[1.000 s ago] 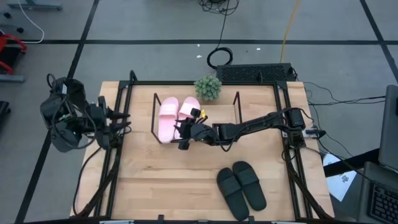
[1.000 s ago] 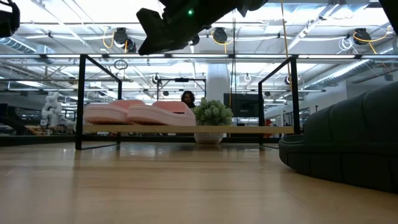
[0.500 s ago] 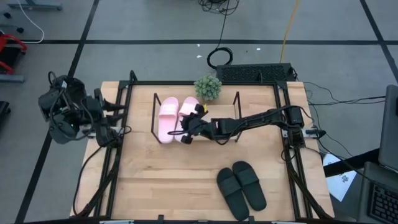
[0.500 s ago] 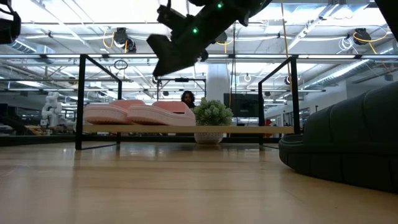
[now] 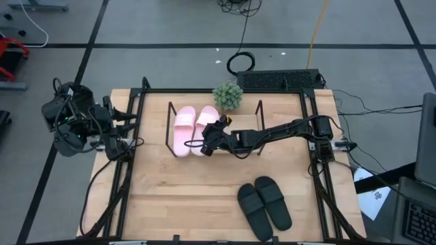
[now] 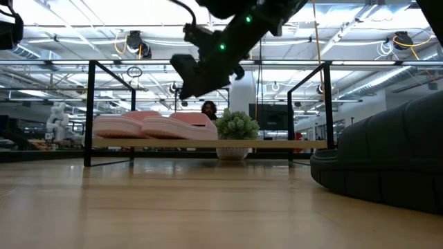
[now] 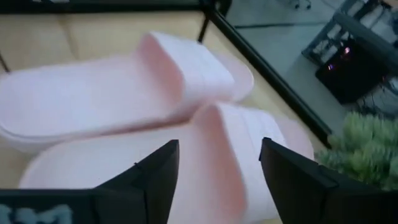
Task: Pick and place slides into the shelf
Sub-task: Put the pink slide on the shelf
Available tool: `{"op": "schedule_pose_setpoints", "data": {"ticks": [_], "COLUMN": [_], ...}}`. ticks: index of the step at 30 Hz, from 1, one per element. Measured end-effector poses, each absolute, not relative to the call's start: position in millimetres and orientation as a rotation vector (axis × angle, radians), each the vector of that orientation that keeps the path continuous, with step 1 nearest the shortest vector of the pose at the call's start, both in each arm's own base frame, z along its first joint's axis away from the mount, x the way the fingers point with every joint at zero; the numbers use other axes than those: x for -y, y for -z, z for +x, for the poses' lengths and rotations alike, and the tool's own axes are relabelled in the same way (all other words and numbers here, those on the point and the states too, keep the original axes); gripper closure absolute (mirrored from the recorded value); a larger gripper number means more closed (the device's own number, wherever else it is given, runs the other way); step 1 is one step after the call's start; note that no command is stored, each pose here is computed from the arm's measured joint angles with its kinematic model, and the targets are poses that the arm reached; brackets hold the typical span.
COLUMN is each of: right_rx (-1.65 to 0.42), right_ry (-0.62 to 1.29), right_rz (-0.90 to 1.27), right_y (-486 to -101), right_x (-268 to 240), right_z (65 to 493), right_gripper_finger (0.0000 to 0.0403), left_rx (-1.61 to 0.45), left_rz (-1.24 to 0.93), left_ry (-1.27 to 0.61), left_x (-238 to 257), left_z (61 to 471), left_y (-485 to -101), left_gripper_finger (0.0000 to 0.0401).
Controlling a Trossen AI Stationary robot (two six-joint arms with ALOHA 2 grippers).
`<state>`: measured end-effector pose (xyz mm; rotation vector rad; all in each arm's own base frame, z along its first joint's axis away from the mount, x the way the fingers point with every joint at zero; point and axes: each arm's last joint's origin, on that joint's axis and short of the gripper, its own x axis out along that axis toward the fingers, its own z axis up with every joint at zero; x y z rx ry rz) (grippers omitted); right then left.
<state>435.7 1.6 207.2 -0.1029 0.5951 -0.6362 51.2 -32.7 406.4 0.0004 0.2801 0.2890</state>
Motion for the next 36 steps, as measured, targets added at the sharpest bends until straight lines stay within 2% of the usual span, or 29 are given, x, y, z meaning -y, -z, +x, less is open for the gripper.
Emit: {"op": "schedule_pose_setpoints", "data": {"ticks": [7,15,25,36], "right_rx": [-0.573,-0.561,-0.581,-0.56], "right_ry": [0.714,0.653,0.658,0.678], "right_rz": [-0.019,0.051,0.042,0.001], "right_y": [-194,-189,-161,-165], "right_x": [15,25,30,35], "right_z": [430,432,442,442], "right_gripper_finger": [0.0177,0.0177,0.0177,0.0177], "left_rx": [-0.288,-0.295,-0.299,-0.323], "left_rz": [0.025,0.038,0.042,0.039], "left_ry": [-0.29,-0.291,-0.293,-0.27], "left_x": [32,31,30,31], "left_z": [51,50,50,50], "left_y": [-406,-405,-404,-403], "left_gripper_finger": [0.0272,0.0272,0.0272,0.0272]}}
